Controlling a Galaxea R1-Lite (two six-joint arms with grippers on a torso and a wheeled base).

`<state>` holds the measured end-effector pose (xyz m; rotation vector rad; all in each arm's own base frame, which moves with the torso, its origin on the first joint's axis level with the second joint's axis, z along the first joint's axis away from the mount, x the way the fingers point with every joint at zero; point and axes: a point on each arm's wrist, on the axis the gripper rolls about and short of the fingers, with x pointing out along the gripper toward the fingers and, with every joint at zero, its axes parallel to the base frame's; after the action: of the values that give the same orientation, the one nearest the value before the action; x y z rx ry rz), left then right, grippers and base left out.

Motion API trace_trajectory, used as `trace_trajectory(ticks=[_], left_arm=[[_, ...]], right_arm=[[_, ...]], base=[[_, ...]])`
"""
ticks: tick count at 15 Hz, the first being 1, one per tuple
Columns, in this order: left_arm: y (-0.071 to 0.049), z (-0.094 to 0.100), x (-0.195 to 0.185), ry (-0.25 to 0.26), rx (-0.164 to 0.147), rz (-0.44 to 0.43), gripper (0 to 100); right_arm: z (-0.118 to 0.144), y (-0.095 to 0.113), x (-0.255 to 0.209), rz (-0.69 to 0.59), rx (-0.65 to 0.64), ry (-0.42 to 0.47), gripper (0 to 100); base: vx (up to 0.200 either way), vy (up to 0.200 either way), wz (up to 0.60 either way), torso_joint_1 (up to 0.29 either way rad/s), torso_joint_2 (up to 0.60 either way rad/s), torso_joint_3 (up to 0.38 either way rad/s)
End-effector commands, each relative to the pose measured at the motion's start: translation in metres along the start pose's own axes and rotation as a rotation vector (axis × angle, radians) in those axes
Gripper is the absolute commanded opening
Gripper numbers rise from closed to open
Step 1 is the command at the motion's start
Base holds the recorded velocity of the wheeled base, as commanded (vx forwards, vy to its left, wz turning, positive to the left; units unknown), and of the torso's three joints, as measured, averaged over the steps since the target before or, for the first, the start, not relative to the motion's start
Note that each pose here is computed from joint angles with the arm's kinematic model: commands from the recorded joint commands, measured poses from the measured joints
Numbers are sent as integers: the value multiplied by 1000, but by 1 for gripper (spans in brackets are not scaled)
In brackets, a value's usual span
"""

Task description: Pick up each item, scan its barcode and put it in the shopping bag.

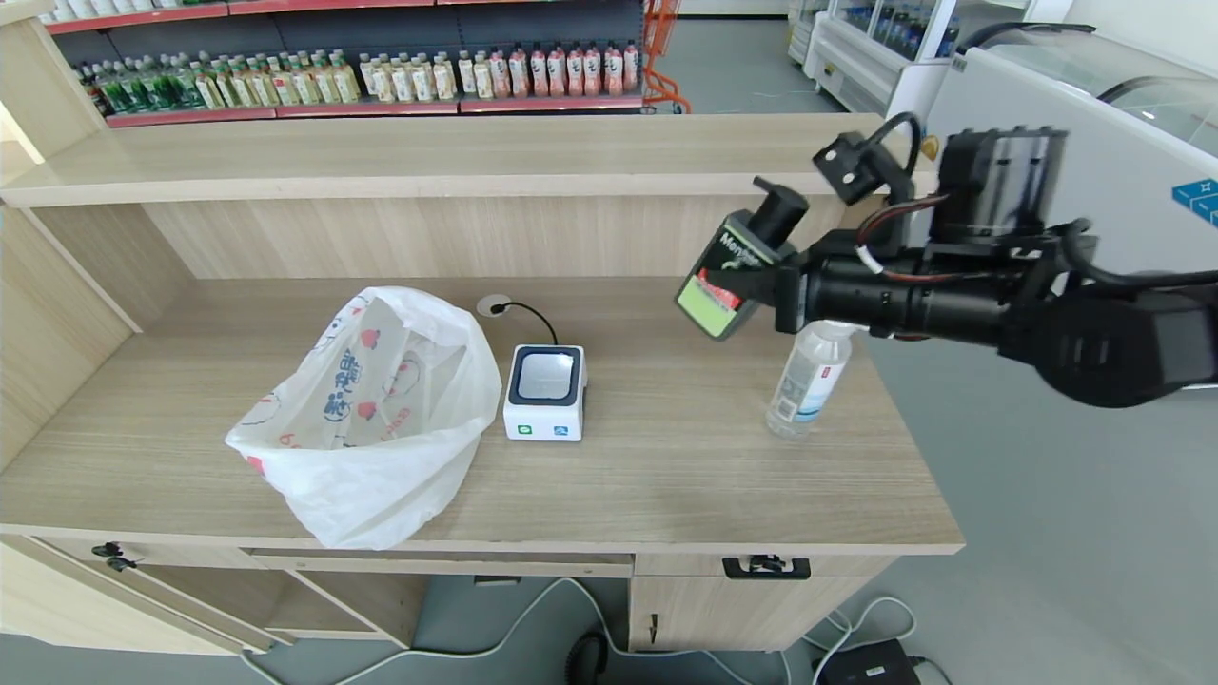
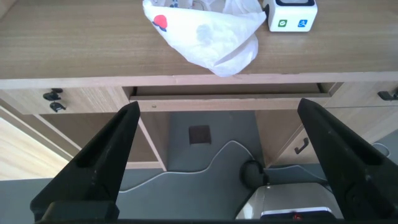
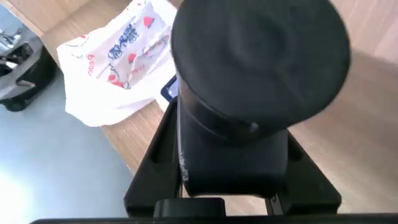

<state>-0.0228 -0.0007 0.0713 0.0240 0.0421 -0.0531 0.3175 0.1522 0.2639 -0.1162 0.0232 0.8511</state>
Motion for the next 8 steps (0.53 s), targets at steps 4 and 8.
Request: trace_trajectory(ticks=[4, 8], left_arm=[[0, 0, 0, 0, 0, 0, 100], [0, 0, 0, 0, 0, 0, 100]], right_arm=[[5, 51, -148, -96, -765, -26, 0], [-14, 71, -166, 217, -1437, -186, 0]], base=[[0, 0, 0, 0, 0, 0], [0, 0, 0, 0, 0, 0]])
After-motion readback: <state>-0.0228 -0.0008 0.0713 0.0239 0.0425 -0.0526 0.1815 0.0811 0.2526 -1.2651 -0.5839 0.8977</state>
